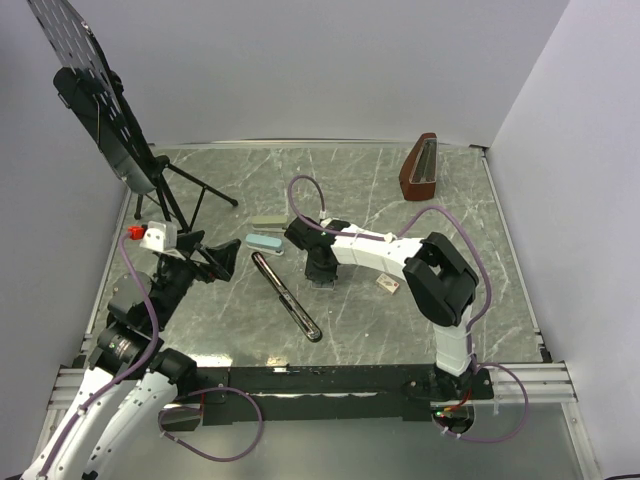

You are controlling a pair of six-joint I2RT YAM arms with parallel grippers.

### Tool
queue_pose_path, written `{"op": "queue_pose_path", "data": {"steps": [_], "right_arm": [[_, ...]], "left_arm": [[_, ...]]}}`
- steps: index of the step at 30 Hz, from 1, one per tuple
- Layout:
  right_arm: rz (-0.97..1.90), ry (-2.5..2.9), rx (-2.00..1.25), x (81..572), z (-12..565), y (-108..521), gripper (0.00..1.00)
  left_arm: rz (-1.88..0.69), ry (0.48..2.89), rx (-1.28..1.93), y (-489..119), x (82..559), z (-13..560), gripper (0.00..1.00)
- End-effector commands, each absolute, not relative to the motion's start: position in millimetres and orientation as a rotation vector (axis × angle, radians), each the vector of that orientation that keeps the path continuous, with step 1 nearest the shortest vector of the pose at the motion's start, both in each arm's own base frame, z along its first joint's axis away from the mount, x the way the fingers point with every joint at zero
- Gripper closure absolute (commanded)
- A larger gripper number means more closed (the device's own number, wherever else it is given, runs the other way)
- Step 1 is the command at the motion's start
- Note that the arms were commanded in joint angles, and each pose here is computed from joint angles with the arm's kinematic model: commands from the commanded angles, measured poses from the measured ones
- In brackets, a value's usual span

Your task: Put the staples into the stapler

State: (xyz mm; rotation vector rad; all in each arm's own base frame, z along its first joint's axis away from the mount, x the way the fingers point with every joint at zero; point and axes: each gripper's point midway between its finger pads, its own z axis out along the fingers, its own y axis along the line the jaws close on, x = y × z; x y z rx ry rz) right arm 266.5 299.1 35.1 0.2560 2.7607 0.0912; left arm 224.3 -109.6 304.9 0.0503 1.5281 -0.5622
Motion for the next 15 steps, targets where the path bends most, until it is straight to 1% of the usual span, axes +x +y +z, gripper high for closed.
{"op": "queue_pose_path", "data": {"steps": [1,11,15], "right_arm": [[0.109,2.758,0.292,274.3,34.7,306.4,0.69],[0.08,2.764,0.285,275.2,29.0,305.2,0.69],[0.074,2.763,0.276,276.3,27.4,305.5,0.73]], "left_arm": [[-0.596,1.48,0.049,-111.8,222.5,316.5,0.01],[-0.594,1.478,0.044,-110.8,222.7,316.8,0.01],[-0.597,1.48,0.048,-111.7,222.4,316.1,0.01]]}}
